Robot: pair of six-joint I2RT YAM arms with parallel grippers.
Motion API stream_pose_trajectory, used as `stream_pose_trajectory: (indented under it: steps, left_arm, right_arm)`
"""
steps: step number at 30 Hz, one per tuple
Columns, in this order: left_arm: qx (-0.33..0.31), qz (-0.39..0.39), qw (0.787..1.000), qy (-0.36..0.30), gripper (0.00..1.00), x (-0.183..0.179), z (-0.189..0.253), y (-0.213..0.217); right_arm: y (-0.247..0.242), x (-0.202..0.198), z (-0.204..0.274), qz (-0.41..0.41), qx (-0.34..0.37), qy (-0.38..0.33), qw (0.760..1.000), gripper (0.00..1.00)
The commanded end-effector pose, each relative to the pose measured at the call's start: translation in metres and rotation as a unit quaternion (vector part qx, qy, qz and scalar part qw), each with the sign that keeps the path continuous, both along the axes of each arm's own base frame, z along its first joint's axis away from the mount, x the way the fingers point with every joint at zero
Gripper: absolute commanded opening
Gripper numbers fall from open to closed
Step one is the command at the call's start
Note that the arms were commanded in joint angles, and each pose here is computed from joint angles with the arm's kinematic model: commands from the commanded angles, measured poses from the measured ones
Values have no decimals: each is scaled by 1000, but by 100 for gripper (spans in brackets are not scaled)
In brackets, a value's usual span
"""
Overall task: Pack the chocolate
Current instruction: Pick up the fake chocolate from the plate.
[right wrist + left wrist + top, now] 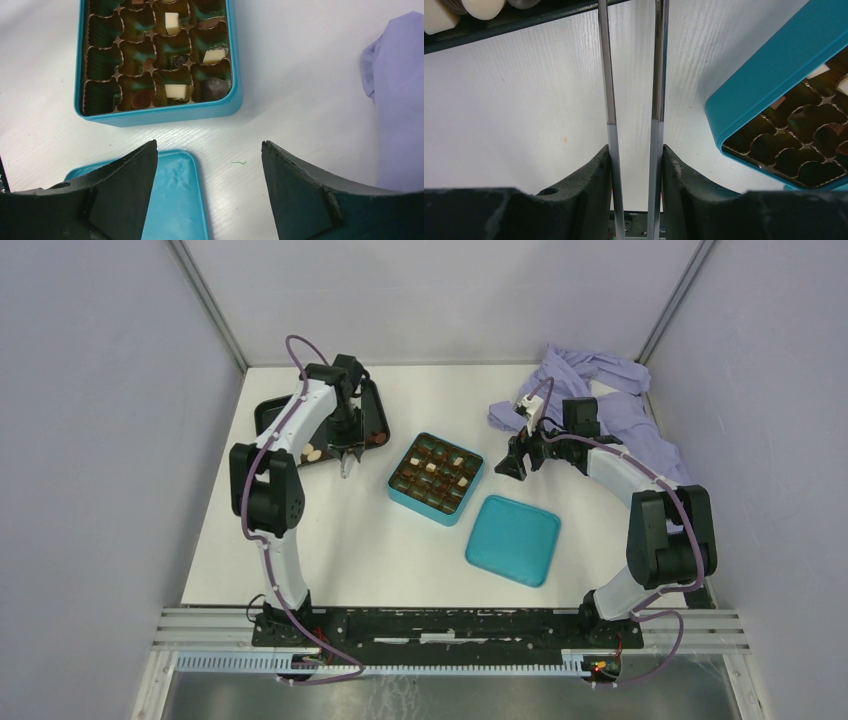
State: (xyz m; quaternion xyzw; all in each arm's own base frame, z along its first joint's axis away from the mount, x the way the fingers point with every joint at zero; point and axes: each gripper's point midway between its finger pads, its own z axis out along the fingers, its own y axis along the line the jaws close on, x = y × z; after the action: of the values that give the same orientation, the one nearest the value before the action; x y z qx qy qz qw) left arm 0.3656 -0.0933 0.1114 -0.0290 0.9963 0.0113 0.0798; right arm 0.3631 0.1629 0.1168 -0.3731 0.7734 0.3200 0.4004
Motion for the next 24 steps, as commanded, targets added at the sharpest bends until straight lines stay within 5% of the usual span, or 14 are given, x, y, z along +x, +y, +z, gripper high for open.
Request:
stream_pose_trajectory:
  steps: [1,11,24]
  left_arm:
    - [-18,-9,1000,-18,28,11,13,-6]
    - [-17,-4,998,-68,10,32,34,-7]
    - [0,6,993,-117,4,38,53,3]
  right_arm:
    - [3,2,15,8,16,-22,1000,82]
    - [2,2,15,7,15,-24,1000,82]
    - [2,2,13,6,14,-22,1000,82]
